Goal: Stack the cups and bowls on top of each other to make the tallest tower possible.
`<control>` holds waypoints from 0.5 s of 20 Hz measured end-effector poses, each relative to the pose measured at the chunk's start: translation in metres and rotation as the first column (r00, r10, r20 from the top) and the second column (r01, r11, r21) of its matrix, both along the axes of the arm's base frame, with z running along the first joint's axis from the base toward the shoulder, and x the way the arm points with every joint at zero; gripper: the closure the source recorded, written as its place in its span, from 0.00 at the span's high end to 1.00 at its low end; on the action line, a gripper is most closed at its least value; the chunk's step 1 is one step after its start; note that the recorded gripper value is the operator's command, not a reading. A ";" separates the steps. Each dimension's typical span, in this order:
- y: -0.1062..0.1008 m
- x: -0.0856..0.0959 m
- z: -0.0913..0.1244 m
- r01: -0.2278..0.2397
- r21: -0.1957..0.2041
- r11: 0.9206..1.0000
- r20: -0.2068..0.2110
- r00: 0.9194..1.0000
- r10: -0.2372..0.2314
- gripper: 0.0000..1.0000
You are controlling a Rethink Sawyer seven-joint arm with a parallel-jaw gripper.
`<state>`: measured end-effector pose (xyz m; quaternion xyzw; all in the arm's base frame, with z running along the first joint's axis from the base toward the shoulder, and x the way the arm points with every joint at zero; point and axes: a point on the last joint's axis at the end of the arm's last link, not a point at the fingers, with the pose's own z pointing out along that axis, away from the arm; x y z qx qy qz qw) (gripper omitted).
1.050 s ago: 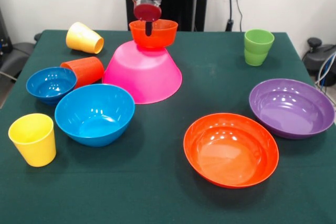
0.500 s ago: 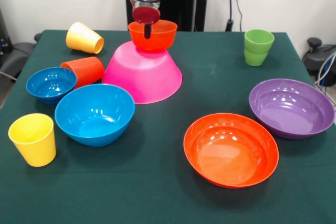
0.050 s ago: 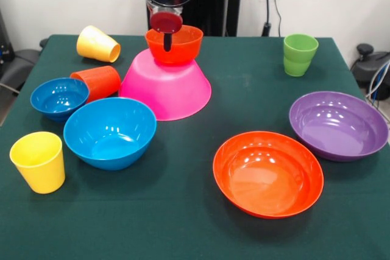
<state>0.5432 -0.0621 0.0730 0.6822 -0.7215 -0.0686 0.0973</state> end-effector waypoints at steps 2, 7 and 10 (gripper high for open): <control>-0.001 0.002 0.000 -0.001 -0.001 1.000 0.004 1.000 0.001 0.00; -0.003 0.003 -0.001 -0.001 -0.006 1.000 0.011 1.000 0.001 0.00; -0.004 0.003 -0.002 -0.002 -0.011 1.000 0.013 1.000 0.002 0.00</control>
